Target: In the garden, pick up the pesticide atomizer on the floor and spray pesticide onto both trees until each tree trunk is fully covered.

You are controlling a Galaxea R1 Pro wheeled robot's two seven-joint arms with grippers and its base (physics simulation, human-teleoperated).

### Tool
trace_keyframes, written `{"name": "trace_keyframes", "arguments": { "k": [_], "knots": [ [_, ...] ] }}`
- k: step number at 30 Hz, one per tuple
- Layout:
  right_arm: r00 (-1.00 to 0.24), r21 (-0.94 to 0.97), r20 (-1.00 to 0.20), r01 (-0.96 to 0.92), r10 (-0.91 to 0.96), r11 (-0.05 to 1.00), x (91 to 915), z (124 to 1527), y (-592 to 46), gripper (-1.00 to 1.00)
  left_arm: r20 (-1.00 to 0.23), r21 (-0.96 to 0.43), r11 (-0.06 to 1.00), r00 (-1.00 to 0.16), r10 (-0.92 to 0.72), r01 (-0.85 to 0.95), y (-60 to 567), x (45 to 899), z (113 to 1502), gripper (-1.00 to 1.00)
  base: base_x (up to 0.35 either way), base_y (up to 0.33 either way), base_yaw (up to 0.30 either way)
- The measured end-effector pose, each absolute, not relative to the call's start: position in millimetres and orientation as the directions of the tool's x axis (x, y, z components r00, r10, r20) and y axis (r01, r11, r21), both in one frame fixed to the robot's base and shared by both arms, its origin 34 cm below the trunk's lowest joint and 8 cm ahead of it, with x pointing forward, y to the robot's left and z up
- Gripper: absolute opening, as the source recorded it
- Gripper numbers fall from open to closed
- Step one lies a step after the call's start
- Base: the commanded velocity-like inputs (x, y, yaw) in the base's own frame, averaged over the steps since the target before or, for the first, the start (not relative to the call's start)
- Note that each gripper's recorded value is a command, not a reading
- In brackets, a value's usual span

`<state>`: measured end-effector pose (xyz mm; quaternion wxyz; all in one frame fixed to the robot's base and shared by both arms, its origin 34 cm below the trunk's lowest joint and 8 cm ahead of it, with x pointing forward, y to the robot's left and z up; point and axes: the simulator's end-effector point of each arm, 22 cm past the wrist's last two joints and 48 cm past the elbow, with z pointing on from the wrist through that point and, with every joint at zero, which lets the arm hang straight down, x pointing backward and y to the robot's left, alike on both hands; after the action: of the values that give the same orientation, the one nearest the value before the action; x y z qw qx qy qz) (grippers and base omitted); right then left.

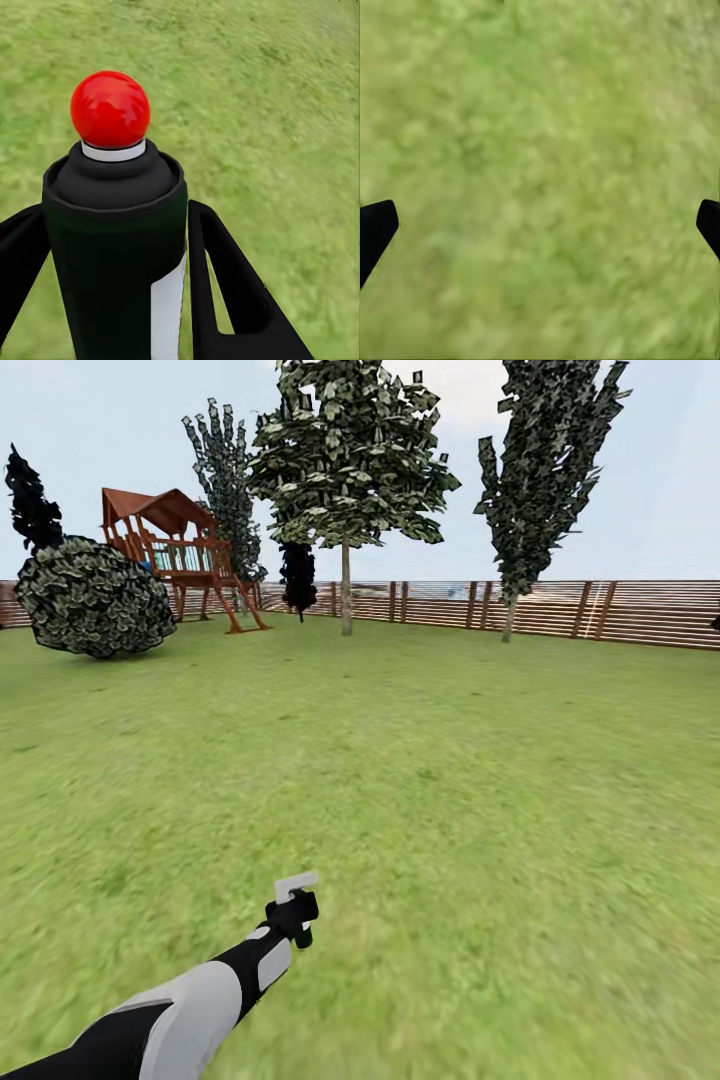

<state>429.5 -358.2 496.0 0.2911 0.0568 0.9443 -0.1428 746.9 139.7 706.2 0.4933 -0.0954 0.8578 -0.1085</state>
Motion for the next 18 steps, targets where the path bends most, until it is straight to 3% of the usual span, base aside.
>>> {"name": "trace_keyframes", "arguments": {
  "k": [18],
  "knots": [
    [-0.824,-0.237,-0.566,0.19,0.024,0.953,429.5,496.0,-358.2,1.0,-0.826,-0.28,0.958,-0.495,-0.27,-0.056,139.7,746.6,705.9,-1.0,0.35,0.125,0.0]
  ]
}}
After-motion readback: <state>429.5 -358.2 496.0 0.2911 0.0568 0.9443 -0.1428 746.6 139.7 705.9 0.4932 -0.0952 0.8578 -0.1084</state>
